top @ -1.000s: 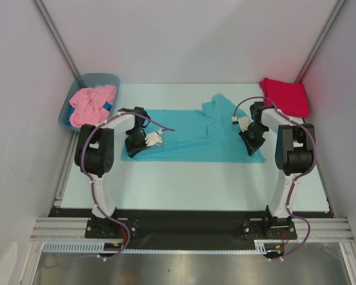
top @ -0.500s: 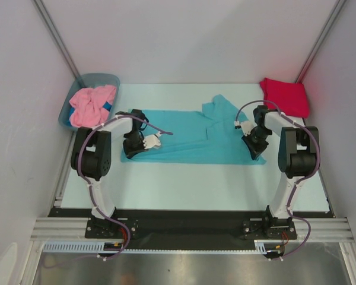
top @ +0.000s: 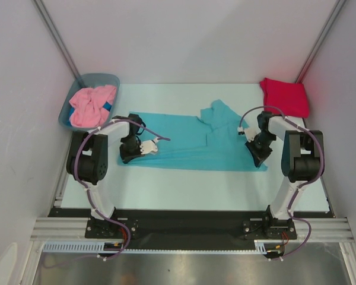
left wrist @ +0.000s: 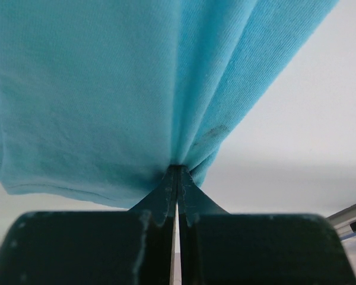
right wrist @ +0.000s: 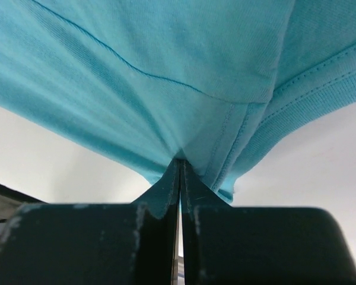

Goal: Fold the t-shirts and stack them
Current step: Fold the tshirt

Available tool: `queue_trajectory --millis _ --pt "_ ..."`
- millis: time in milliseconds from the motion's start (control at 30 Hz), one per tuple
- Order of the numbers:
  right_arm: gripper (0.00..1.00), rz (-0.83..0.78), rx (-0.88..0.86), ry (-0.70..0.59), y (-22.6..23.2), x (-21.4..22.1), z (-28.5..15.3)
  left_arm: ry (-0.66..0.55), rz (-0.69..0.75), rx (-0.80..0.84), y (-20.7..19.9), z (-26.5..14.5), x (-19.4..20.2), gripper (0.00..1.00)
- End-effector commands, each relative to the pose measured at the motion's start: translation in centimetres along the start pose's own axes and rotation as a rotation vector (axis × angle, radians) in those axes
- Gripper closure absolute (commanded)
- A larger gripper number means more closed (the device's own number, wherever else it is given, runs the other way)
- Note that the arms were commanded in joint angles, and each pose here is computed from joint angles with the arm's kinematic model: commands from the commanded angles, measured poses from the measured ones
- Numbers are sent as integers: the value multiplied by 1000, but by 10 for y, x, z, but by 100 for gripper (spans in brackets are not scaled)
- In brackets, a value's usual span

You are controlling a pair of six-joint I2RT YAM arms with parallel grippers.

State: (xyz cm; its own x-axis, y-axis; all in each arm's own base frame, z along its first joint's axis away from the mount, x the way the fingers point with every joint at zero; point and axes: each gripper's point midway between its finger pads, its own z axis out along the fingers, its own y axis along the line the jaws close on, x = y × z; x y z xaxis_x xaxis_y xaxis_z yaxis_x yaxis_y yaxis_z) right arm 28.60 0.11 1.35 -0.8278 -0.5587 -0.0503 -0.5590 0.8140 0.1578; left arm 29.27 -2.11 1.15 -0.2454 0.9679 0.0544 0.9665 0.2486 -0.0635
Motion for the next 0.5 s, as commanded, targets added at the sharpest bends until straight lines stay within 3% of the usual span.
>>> queue_trajectory --millis 0,200,367,467 --pt "100 12 1 153 3 47 -6 140 -16 251 -59 14 46 100" --pt "100 4 12 159 3 58 -12 130 -11 252 -64 9 47 100" --pt "100 9 29 93 -3 37 -28 71 -41 145 -32 -18 32 100" --pt "100 -1 59 24 -10 14 -47 -28 -71 61 -7 -53 10 100"
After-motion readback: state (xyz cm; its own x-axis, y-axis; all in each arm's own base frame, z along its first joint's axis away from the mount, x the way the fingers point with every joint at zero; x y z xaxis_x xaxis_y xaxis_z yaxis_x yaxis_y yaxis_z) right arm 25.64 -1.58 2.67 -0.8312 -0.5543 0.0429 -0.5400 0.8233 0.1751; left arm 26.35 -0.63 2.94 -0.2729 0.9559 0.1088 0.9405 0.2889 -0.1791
